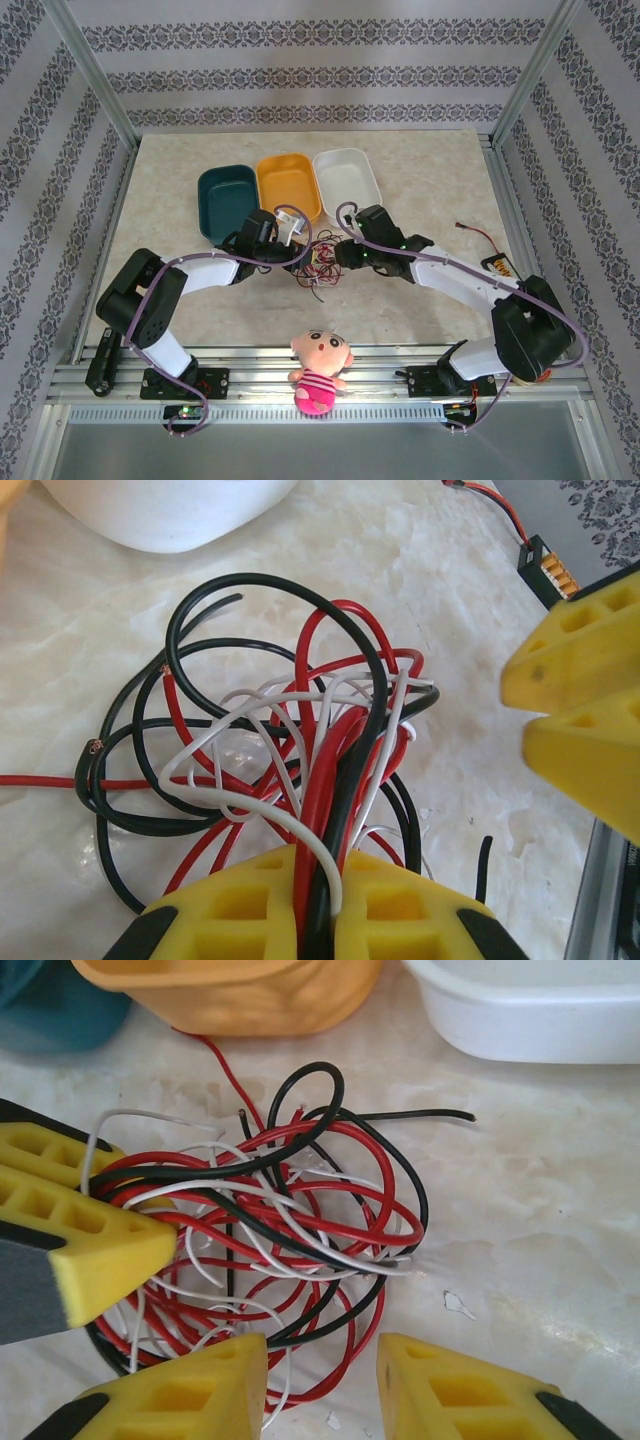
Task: Untangle the cables
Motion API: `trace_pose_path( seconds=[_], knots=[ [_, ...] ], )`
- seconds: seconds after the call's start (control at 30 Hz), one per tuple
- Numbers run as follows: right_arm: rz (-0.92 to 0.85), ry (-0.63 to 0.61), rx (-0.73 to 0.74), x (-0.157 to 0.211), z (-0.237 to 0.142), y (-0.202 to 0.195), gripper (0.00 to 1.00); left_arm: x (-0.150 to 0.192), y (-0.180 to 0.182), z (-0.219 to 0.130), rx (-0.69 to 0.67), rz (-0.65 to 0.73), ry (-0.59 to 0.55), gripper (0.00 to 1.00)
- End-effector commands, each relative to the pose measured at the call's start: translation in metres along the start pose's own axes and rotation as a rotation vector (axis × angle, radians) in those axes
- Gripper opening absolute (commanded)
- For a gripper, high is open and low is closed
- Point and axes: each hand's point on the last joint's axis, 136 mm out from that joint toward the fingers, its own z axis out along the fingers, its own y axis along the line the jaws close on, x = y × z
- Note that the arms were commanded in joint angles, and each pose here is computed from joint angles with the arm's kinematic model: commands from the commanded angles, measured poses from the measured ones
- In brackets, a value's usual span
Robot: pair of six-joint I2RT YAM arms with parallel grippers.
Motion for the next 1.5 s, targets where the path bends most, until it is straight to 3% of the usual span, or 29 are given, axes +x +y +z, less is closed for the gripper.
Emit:
trace_pose_path(
  seconds=[0.0, 0.6, 1.27, 1.47],
  knots=[
    [-0.065, -0.030, -0.032, -0.015, 0.002, 0.013, 0.34, -0.001, -0.006, 0.001, 0.049, 0.008, 0.028, 0.05],
    [-0.071, 0.028, -0.023, -0.011, 0.023, 0.010, 0.31, 0.004, -0.008, 0.006, 0.083, -0.030, 0.046, 0.05],
    [-0.110, 0.056, 0.007, 0.002, 0.028, 0.008, 0.37, 0.006, -0.006, 0.007, 0.080, -0.034, 0.051, 0.06],
    [-0.094, 0.052, 0.067, 0.001, 0.031, -0.003, 0.23, 0.007, -0.005, 0.005, 0.070, -0.030, 0.062, 0.10]
  ],
)
